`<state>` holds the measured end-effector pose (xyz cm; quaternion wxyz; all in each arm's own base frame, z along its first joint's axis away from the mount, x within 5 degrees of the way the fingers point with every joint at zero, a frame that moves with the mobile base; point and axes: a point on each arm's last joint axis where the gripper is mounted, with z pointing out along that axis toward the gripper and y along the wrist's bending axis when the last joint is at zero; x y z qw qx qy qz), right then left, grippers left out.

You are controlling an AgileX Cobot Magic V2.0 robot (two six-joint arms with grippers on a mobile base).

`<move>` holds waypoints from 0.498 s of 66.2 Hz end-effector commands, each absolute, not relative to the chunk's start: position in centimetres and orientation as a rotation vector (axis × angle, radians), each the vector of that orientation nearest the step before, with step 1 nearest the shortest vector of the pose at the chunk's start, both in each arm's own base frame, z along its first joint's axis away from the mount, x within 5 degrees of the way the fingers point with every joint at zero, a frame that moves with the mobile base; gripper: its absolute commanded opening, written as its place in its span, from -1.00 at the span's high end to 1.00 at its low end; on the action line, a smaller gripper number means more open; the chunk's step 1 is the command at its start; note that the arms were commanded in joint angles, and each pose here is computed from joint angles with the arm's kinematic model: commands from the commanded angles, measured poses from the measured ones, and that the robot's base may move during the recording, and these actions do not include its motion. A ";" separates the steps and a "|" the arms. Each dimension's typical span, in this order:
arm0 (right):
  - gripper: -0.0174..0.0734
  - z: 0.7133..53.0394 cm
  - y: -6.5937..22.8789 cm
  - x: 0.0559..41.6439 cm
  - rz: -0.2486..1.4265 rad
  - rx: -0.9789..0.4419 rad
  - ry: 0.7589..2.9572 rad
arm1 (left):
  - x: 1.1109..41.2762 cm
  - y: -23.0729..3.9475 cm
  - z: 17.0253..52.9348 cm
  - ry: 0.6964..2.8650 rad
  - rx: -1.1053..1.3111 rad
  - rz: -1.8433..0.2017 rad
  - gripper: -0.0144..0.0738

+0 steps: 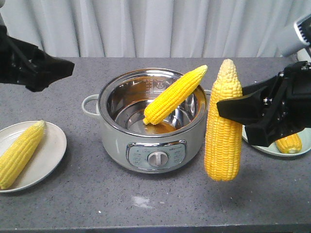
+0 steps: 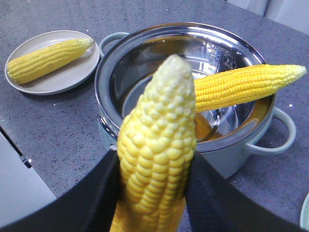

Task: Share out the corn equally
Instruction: 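Move the left gripper over the pot toward the leaning cob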

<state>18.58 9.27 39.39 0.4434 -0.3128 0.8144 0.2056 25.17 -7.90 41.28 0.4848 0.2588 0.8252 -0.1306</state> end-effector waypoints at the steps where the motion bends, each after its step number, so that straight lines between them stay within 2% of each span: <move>1: 0.17 40.9 9.2 18.3 0.518 -0.732 1.939 | 26.1 -8.2 43.6 1.910 0.586 -0.324 -0.67; 22: 0.17 40.9 9.2 18.3 0.518 -0.732 1.939 | 30.5 -9.1 43.1 1.935 0.619 -0.316 -0.67; 33: 0.17 40.9 9.2 18.3 0.518 -0.732 1.939 | 31.7 -9.5 42.5 1.928 0.741 -0.268 -0.67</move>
